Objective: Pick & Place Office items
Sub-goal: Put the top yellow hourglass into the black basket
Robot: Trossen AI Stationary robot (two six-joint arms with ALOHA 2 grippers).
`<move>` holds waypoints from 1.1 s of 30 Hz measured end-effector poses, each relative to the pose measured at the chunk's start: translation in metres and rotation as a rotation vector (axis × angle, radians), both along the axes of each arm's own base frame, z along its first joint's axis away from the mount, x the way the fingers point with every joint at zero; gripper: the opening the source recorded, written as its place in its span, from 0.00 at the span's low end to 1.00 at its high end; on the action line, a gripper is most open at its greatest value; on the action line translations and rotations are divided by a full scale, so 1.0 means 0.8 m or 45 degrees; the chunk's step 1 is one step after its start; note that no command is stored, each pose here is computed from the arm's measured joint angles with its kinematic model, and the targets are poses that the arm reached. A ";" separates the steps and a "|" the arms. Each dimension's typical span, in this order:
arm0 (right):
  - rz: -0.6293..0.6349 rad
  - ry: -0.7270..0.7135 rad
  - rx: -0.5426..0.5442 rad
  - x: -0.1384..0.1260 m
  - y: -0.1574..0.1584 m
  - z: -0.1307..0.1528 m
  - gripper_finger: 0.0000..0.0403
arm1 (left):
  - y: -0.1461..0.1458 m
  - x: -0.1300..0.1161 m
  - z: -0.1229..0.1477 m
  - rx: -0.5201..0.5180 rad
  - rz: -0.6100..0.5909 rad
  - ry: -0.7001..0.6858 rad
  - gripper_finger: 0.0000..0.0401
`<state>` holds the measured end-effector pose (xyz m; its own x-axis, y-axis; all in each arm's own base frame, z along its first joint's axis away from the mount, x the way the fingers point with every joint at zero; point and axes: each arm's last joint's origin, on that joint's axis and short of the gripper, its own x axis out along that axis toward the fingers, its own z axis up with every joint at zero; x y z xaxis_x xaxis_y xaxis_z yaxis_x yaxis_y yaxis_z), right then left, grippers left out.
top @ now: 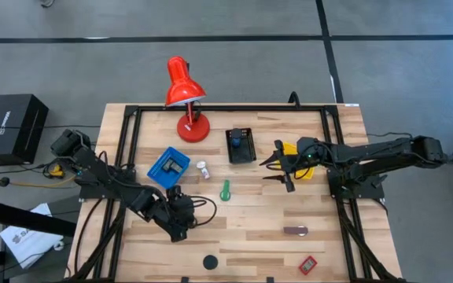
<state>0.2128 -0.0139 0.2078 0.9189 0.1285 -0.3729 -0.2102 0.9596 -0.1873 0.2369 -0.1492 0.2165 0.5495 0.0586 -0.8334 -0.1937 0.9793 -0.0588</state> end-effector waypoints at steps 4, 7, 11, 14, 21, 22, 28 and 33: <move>-0.006 0.005 0.015 0.000 0.000 0.000 0.55 | 0.000 -0.001 -0.007 -0.036 -0.013 0.001 0.72; -0.008 0.011 0.020 0.000 0.000 -0.001 0.55 | -0.002 -0.001 -0.014 -0.089 -0.036 -0.008 0.72; -0.014 0.013 0.036 0.000 0.000 -0.001 0.55 | 0.002 -0.007 -0.025 -0.071 -0.040 0.033 0.72; -0.015 0.013 0.036 0.000 0.000 -0.001 0.55 | 0.003 -0.007 -0.027 -0.056 -0.041 0.032 0.72; -0.014 0.014 0.036 0.000 0.000 -0.001 0.55 | 0.003 -0.007 -0.028 -0.056 -0.041 0.020 0.71; -0.014 0.014 0.036 0.000 0.000 -0.001 0.55 | 0.003 -0.007 -0.028 -0.054 -0.042 0.019 0.70; -0.014 0.014 0.036 0.000 0.000 -0.001 0.55 | 0.003 -0.006 -0.027 -0.038 -0.032 -0.003 0.61; -0.014 0.014 0.036 0.000 0.000 -0.001 0.55 | 0.003 -0.006 -0.027 -0.042 -0.030 -0.009 0.54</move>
<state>0.2126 -0.0138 0.2071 0.9162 0.1290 -0.3793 -0.2014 0.9667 -0.1578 0.2324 -0.1472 0.1950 0.5561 0.0181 -0.8309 -0.1699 0.9811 -0.0923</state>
